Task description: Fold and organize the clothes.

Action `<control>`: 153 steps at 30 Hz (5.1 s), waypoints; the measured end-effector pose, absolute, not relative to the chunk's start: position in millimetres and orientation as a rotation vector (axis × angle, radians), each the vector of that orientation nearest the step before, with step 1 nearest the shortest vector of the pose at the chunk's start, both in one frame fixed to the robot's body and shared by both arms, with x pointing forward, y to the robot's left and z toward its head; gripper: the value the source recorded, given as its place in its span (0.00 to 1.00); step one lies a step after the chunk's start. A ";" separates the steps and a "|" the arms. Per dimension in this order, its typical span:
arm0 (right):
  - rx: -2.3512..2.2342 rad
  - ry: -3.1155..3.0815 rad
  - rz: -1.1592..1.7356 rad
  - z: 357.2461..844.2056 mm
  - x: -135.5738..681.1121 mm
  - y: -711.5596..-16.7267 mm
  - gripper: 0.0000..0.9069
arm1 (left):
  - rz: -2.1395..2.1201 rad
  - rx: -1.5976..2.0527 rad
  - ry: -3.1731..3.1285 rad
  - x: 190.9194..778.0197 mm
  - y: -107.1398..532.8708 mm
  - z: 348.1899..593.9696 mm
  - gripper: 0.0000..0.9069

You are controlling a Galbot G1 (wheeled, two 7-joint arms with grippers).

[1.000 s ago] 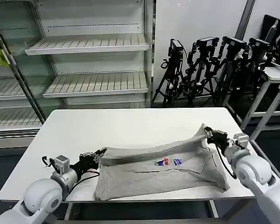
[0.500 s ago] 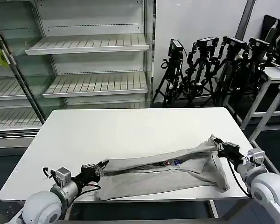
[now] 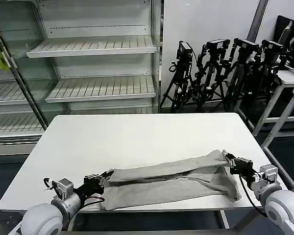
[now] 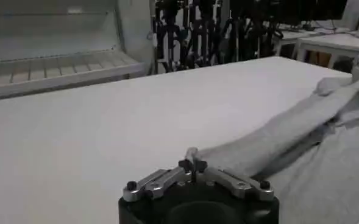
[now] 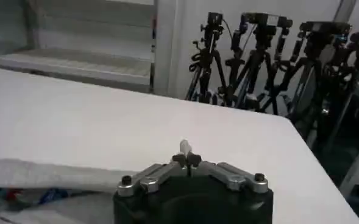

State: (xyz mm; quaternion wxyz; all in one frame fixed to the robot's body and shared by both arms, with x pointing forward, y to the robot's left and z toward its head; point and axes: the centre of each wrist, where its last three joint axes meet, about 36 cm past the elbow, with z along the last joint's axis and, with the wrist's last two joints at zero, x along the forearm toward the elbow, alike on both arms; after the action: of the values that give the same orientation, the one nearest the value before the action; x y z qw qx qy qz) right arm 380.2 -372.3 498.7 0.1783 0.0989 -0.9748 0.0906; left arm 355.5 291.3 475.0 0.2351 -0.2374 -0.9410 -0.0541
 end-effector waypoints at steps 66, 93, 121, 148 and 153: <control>0.210 -3.001 0.200 579.1 337.6 -355.6 1.00 | 0.100 -0.565 -2.449 325.7 277.3 444.6 0.06; 0.255 -3.047 0.182 588.7 337.1 -351.4 1.00 | -0.094 -0.334 -2.492 342.2 351.7 460.5 0.04; 0.157 -2.998 0.298 583.4 355.9 -377.6 1.00 | -0.203 -0.383 -2.620 348.4 363.3 536.7 0.06; -0.067 -2.909 0.427 583.1 367.5 -420.9 1.00 | 0.151 -0.830 -2.598 399.1 230.2 502.8 0.06; -0.081 -2.904 0.430 582.9 366.1 -424.5 1.00 | 0.148 -0.882 -2.580 400.0 215.5 499.1 0.06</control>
State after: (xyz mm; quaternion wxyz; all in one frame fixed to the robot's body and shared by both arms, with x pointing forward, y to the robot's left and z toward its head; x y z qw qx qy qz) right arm 366.1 -424.5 582.9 0.1022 -0.0273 -0.9836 0.1458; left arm 400.0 215.5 499.1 0.2040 -0.3161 -0.9250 0.0531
